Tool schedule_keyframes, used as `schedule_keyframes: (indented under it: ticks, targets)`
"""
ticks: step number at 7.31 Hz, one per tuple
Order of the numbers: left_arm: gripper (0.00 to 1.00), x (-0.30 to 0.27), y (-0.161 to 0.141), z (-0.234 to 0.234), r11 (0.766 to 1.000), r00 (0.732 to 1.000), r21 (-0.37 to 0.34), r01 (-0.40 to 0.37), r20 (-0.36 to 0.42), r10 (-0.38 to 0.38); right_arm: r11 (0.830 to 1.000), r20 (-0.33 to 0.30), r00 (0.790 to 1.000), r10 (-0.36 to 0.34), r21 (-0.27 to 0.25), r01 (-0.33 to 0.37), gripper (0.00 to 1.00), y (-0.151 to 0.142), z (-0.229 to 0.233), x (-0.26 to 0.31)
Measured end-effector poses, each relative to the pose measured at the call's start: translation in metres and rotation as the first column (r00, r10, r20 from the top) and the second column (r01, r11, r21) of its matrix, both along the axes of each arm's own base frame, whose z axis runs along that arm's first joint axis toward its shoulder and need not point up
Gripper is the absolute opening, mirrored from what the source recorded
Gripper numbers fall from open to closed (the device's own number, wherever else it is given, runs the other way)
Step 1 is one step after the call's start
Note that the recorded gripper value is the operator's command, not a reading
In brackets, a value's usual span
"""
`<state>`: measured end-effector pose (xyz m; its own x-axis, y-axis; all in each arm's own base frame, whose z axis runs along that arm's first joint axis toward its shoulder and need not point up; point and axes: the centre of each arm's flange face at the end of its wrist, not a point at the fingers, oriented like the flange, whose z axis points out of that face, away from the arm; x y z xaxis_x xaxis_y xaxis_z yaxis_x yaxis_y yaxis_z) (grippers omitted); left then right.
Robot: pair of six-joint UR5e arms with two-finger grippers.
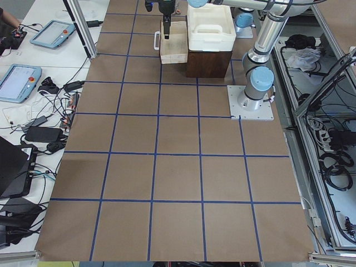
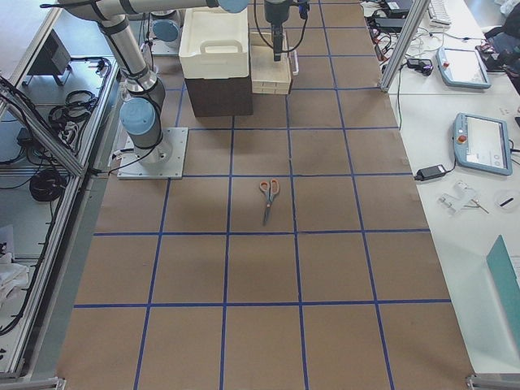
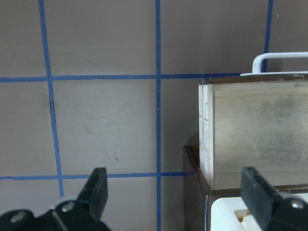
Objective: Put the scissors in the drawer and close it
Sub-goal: 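Move the right gripper toward the grey-and-orange scissors on the table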
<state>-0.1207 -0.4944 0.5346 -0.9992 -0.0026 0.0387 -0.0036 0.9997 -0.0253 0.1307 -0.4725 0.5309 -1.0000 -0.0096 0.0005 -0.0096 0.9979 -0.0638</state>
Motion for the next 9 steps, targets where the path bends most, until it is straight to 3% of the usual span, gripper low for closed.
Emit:
schedule_keyframes:
  ticks: [3, 6, 7, 9]
  targets:
    - [1.0, 0.0, 0.0, 0.0, 1.0, 1.0, 0.0, 0.0, 0.0, 0.0, 1.0, 0.0, 1.0, 0.008, 0.004, -0.008, 1.0, 0.0, 0.0, 0.0]
    - [1.0, 0.0, 0.0, 0.0, 1.0, 1.0, 0.001, 0.0, 0.0, 0.0, 0.992, -0.004, 0.992, 0.126, 0.023, -0.126, 1.0, 0.001, -0.004, -0.003]
    - [1.0, 0.0, 0.0, 0.0, 1.0, 1.0, 0.001, 0.0, 0.0, 0.0, 0.983, -0.007, 0.984, 0.179, 0.034, -0.179, 1.0, 0.001, -0.007, -0.009]
    - [1.0, 0.0, 0.0, 0.0, 1.0, 1.0, 0.001, 0.0, 0.0, 0.0, 0.947, -0.004, 0.95, 0.313, 0.077, -0.312, 1.0, 0.006, -0.022, -0.029]
